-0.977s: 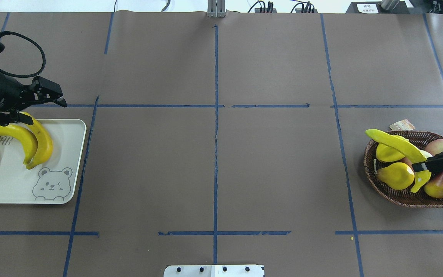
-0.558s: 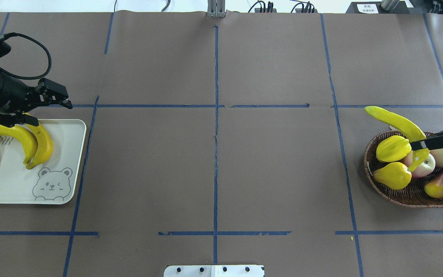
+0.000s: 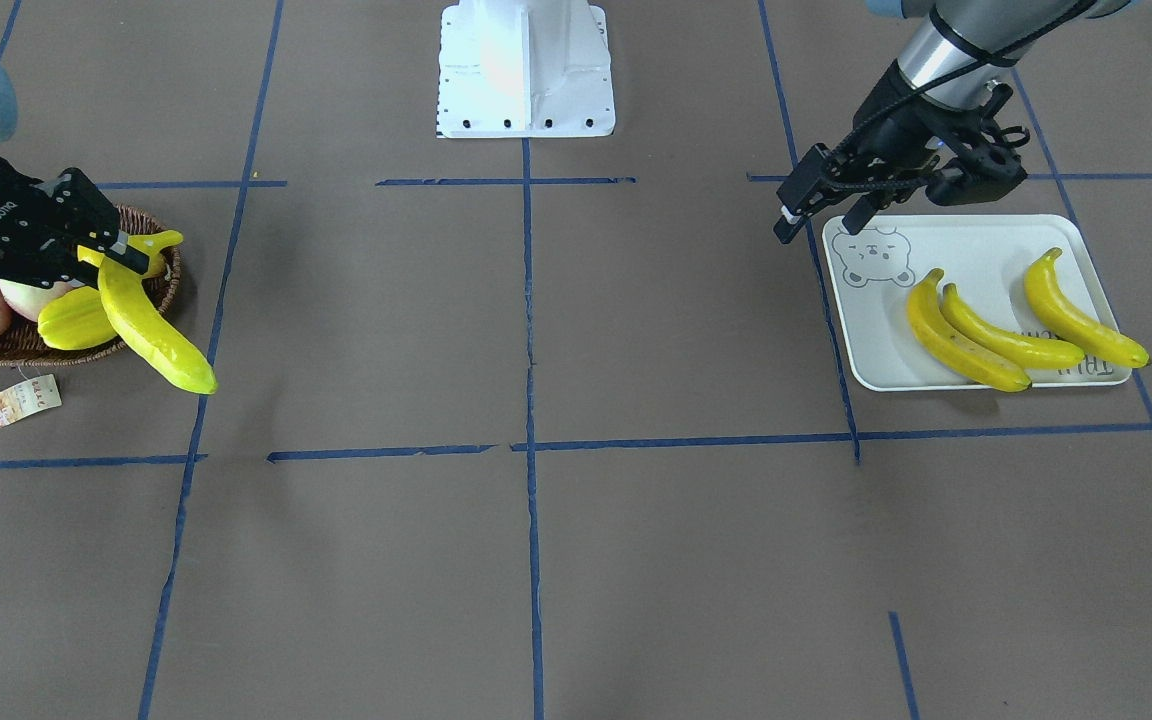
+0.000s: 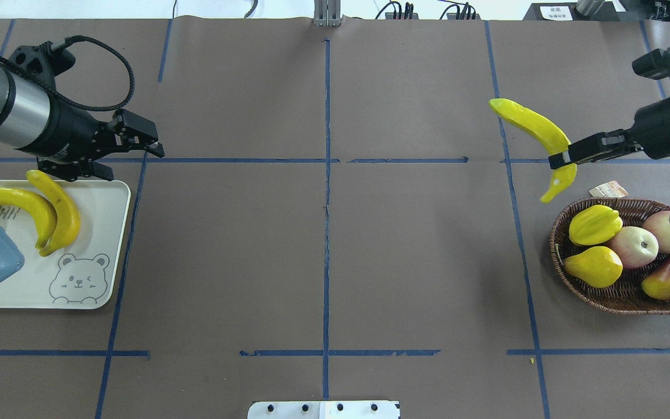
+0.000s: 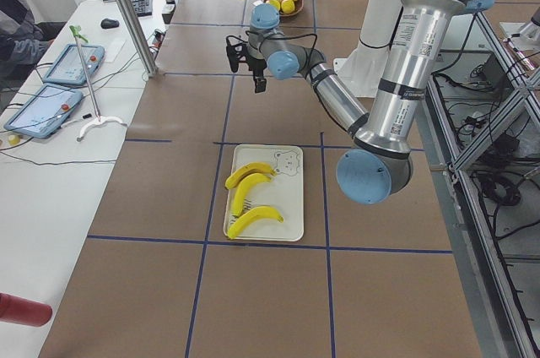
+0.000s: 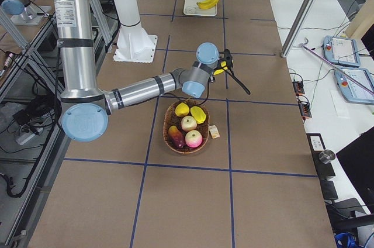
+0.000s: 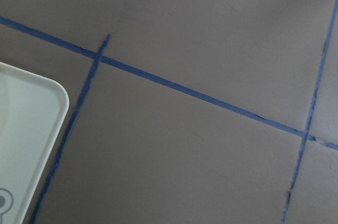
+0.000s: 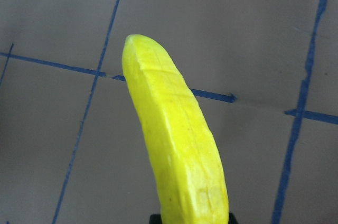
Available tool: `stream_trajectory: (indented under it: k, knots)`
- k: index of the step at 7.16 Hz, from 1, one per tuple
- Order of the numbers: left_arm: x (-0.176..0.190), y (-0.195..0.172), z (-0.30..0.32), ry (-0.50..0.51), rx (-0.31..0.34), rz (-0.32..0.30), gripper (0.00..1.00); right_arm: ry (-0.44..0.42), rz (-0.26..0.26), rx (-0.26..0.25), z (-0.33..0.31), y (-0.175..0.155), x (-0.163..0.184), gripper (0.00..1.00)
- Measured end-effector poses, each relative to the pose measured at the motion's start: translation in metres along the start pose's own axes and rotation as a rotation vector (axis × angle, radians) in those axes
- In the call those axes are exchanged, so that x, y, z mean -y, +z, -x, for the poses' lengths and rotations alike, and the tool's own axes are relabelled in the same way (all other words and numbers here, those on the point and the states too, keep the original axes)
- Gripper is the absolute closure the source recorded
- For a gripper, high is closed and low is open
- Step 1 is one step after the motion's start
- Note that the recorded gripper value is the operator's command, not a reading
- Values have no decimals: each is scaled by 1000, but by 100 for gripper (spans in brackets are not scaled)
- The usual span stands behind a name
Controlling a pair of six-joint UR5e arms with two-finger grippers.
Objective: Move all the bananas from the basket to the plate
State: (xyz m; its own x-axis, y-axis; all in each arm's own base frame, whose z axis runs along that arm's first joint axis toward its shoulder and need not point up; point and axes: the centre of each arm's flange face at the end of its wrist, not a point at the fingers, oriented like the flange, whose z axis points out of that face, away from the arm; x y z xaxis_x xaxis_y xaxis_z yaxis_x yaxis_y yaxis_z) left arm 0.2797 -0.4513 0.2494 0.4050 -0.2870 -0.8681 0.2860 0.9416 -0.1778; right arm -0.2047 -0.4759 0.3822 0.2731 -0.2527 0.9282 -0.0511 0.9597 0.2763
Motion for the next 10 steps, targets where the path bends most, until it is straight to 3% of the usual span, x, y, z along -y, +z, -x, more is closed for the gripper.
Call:
stream_trajectory:
  k: [2,4,6,10]
  knots:
    - [-8,6,-40,-61,-39,21,0,42,-37,-4,72,57,18,100]
    - [-12,9,-68,-151,-80,33,0,68,-58,-12,137,94,28,100]
    - [-9,10,-86,-249,-112,27,0,84,-81,-52,195,128,11,100]
    - [8,35,-126,-454,-187,11,0,106,-133,-49,273,175,-27,100]
